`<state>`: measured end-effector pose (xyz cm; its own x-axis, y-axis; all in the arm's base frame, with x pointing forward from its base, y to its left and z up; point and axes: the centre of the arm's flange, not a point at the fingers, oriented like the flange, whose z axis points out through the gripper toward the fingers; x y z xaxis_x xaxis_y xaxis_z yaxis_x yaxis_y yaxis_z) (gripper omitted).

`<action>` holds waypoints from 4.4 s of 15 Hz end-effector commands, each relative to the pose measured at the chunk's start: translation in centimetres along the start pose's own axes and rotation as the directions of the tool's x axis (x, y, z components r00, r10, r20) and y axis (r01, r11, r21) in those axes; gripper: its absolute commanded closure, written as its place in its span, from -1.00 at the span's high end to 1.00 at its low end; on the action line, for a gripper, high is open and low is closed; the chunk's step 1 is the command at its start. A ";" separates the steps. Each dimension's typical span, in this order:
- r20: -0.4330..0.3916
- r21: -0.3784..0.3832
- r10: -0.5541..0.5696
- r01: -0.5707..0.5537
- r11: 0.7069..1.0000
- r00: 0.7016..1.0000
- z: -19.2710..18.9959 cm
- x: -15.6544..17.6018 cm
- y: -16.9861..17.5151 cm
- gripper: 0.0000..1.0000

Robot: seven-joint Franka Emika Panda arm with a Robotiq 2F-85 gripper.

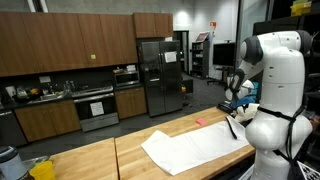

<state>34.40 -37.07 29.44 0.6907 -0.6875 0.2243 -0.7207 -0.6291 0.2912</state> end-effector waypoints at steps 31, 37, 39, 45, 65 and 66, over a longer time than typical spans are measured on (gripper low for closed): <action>-0.140 0.576 -0.804 0.708 0.409 0.578 -12.8 -5.0 -24.8 1.00; -0.088 0.593 -0.961 0.789 0.162 0.264 -16.3 -10.8 -33.5 1.00; -0.082 0.649 -0.981 0.757 0.081 0.175 -18.2 -11.7 -36.8 1.00; -0.167 0.842 -0.930 0.538 0.039 0.328 -22.8 -8.6 -45.3 1.00; -0.018 0.792 -0.927 0.571 0.215 0.374 -13.6 -8.9 -44.2 1.00; -0.026 0.767 -0.925 0.601 0.225 0.380 -13.1 -8.7 -44.1 1.00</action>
<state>61.43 2.21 27.51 0.9236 0.3461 -0.1652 0.1890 -0.7856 -0.5892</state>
